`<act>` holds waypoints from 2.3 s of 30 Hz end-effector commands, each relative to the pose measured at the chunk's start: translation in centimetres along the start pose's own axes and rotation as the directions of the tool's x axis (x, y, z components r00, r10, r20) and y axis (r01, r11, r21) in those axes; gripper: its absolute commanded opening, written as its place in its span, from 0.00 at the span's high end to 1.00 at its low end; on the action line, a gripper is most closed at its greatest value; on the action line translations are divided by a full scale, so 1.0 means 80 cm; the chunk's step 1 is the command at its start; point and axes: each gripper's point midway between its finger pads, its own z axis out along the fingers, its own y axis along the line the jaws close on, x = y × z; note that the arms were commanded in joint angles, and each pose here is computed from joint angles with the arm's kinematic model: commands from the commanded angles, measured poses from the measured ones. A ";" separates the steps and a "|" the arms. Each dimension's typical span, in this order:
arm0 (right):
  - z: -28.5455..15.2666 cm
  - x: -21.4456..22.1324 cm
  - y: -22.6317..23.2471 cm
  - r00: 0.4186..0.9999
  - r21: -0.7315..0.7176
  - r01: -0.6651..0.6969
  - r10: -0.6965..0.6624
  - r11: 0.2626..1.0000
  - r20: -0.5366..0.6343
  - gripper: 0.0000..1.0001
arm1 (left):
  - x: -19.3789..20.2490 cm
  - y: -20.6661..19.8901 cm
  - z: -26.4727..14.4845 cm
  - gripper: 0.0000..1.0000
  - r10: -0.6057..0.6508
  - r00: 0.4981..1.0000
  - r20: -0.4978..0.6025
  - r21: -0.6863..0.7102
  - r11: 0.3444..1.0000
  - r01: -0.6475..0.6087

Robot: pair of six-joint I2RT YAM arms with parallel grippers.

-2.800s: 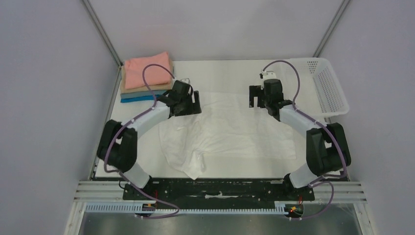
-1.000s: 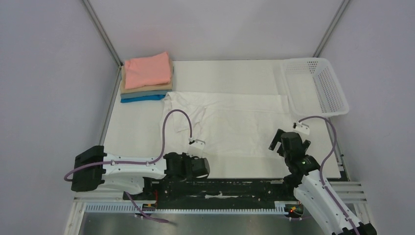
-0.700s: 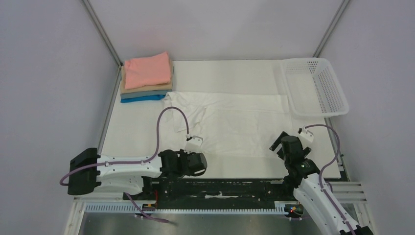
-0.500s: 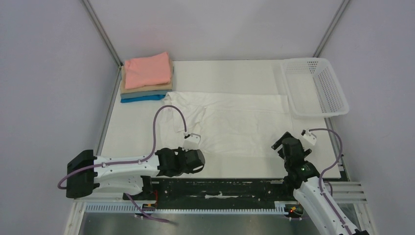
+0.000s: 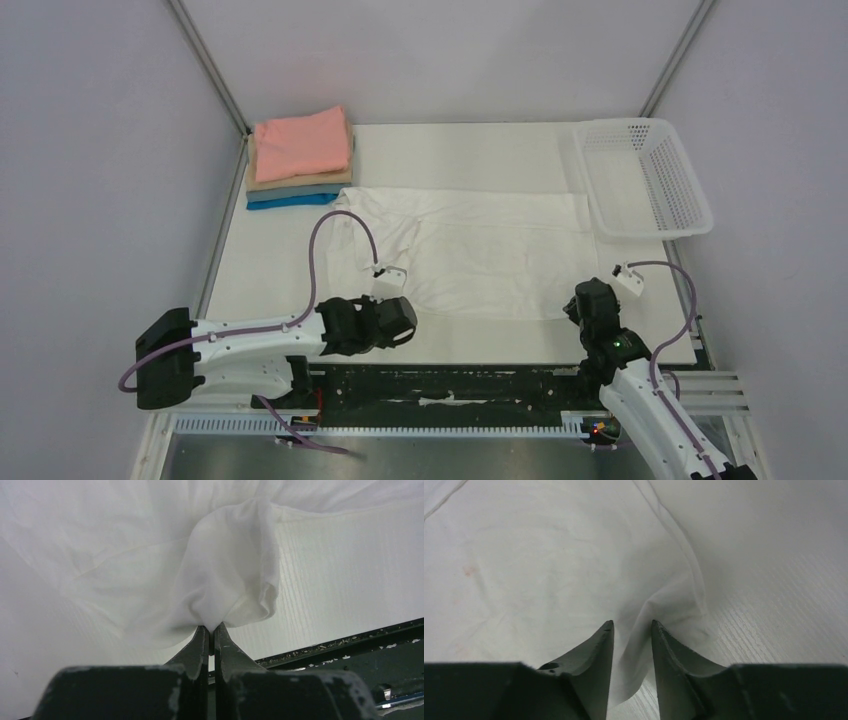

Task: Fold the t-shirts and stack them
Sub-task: Grab the side of the flattened tshirt closest away from the robot with both arms, then fold the other side of the tshirt into a rectangle

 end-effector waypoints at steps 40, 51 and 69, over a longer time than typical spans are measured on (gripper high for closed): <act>0.011 -0.141 0.092 0.955 0.005 0.222 -0.218 0.975 0.201 1.00 | -0.290 0.066 0.042 0.98 0.178 0.862 0.474 -0.212 0.974 -0.084; 0.036 -0.167 0.122 0.950 0.032 0.238 -0.240 0.971 0.200 1.00 | -0.340 0.082 0.082 0.98 0.258 0.842 0.473 -0.249 0.956 -0.153; 0.091 -0.214 0.164 0.931 0.124 0.298 -0.317 0.946 0.179 0.44 | -0.382 0.143 0.153 0.23 0.142 0.926 0.351 -0.388 0.922 0.006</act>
